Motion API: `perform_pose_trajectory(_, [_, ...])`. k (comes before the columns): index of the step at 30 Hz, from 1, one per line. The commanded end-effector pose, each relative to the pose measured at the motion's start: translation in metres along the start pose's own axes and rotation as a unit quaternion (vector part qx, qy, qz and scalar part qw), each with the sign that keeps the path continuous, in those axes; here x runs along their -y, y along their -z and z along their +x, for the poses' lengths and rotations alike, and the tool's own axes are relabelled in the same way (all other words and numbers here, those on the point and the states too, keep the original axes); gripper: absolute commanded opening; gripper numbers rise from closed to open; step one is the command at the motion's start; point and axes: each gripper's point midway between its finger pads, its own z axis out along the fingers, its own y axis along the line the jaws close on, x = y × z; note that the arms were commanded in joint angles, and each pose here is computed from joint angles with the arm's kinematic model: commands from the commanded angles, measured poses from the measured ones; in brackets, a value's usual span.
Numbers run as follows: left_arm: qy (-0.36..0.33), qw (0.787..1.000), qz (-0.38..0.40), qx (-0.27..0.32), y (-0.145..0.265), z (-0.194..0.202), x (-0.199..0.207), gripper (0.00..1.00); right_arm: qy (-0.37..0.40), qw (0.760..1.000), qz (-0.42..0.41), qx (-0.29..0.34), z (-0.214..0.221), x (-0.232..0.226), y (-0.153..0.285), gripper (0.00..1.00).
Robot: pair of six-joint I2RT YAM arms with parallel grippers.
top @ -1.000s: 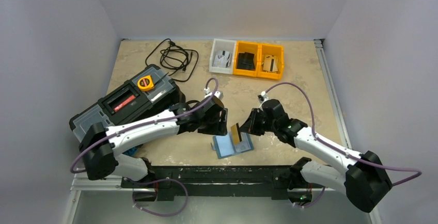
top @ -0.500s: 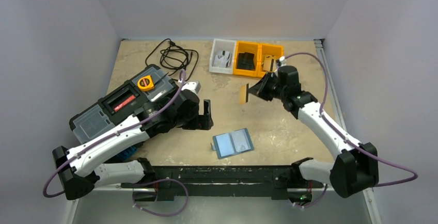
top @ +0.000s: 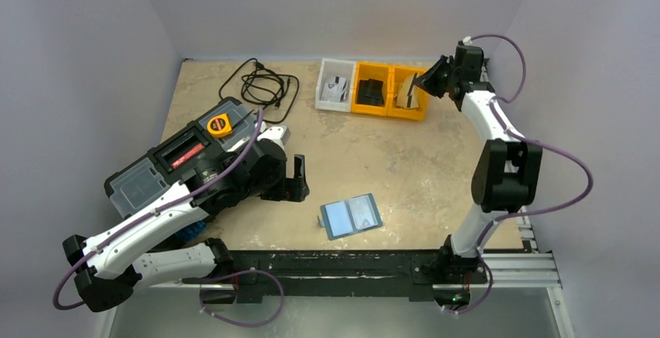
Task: Take the credit cards out of the card holder
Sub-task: Place the credit card in the storage box.
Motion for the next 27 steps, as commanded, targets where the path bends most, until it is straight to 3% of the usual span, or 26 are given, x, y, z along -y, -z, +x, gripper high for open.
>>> perform_pose_trajectory(1, [-0.005, 1.000, 0.005, 0.018, 0.010, -0.009, 0.000, 0.91, 0.018, 1.000, 0.008, 0.021, -0.034, 0.004, -0.019, 0.00])
perform_pose_trajectory(8, [-0.006, 1.000, 0.002, 0.013, 0.007, -0.008, 0.000, 0.91, 0.023, 0.998, 0.053, 0.004, -0.050, 0.034, -0.075, 0.00])
perform_pose_trajectory(18, [-0.004, 1.000, 0.009, 0.002, -0.004, -0.008, 0.008, 0.91, 0.022, 0.996, 0.075, -0.037, -0.031, 0.058, -0.105, 0.01])
perform_pose_trajectory(23, [-0.001, 1.000, 0.016, -0.011, -0.015, -0.002, 0.013, 0.92, 0.031, 0.996, 0.075, -0.034, -0.033, 0.051, -0.096, 0.23])
perform_pose_trajectory(27, [-0.002, 1.000, 0.021, -0.018, -0.027, 0.000, 0.018, 0.93, 0.040, 0.995, 0.088, -0.029, -0.035, 0.038, -0.083, 0.32])
